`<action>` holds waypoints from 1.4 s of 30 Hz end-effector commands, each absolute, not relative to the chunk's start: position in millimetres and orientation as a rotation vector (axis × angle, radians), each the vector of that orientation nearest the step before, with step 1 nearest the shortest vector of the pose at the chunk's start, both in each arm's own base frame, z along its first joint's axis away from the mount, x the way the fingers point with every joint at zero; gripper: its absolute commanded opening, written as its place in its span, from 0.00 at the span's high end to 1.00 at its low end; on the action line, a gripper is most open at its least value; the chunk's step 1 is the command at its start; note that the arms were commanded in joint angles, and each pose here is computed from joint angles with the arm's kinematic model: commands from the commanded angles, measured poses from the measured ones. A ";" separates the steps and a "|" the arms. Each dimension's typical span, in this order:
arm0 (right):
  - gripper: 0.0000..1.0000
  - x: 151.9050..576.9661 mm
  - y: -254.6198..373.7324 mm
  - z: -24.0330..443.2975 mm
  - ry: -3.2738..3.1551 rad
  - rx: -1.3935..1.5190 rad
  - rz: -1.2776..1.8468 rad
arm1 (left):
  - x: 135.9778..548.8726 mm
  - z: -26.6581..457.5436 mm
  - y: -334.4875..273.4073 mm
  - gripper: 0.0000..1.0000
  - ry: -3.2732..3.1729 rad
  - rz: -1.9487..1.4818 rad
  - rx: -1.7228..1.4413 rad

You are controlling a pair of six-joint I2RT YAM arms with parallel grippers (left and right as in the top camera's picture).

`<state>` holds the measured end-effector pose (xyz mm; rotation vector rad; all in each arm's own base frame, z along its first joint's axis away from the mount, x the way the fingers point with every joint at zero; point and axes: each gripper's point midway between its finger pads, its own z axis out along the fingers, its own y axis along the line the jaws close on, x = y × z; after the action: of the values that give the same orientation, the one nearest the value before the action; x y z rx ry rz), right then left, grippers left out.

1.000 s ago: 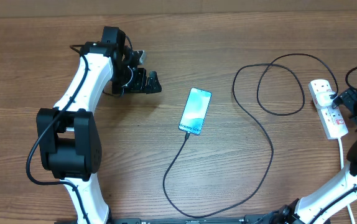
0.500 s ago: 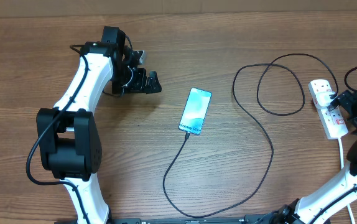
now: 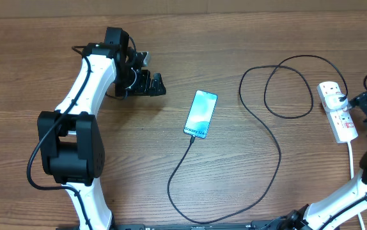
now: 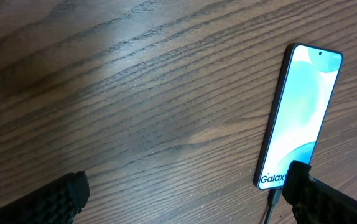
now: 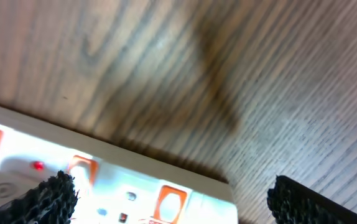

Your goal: Plug charger to phone and switch on socket

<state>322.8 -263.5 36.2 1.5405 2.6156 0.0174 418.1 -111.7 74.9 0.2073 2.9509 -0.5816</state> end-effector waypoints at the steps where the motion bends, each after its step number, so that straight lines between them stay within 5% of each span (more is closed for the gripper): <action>1: 0.00 332.6 -260.1 53.3 2.563 1.506 0.067 | 422.1 89.5 -111.0 0.00 2.915 -0.574 0.195; 42: 0.00 313.8 -234.6 -0.8 2.713 1.509 0.080 | 422.1 89.5 -111.0 0.00 2.915 -0.574 0.195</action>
<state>324.8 -255.5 19.8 1.5032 2.6185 0.0430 418.0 -111.7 74.9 0.2072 2.9513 -0.5817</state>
